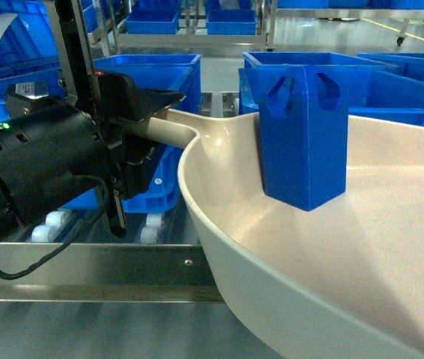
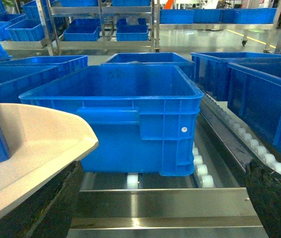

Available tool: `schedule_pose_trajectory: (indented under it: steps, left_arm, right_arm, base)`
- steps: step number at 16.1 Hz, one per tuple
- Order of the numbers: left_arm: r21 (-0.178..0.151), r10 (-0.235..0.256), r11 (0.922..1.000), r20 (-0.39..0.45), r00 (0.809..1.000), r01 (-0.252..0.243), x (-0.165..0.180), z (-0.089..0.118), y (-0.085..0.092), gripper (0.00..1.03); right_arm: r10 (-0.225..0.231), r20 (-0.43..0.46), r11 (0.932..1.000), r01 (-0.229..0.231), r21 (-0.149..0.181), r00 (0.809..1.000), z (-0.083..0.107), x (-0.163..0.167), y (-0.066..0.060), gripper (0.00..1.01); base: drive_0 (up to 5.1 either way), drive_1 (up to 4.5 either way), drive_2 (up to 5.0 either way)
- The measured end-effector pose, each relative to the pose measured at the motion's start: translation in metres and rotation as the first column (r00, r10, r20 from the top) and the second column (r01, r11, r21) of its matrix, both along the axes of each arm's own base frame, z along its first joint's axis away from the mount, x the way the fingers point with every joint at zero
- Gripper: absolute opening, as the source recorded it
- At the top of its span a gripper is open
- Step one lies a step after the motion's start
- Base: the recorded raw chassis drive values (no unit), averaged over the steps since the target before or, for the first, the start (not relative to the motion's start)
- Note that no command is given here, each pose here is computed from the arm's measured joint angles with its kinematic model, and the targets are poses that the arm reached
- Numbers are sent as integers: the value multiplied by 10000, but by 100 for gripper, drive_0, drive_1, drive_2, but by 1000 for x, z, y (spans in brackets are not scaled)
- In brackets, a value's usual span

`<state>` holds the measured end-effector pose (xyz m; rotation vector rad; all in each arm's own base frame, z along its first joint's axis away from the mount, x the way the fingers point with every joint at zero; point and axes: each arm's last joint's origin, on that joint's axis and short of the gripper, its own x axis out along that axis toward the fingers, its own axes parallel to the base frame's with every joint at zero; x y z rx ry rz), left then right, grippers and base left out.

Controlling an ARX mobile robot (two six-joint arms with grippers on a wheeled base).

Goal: Place part in tray to right shelf

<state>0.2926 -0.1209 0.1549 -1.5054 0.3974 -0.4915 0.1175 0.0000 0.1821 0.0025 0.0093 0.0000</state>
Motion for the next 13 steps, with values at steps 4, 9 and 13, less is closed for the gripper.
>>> schedule_pose_trajectory:
  steps: [4,9,13]
  left_arm:
    - [1,0,10000,-4,10000,0,0,0,0,14]
    - [0,0,10000,0,10000,0,0,0,0,14]
    - [0,0,10000,0,10000,0,0,0,0,14]
  right_arm:
    - [0,4,10000,0,0,10000,0,0,0,98]
    - [0,0,10000,0,0,10000,0,0,0,98]
    - [0,0,10000,0,0,10000,0,0,0,98]
  base:
    - [0,0,0]
    - [0,0,0]
    - [0,0,0]
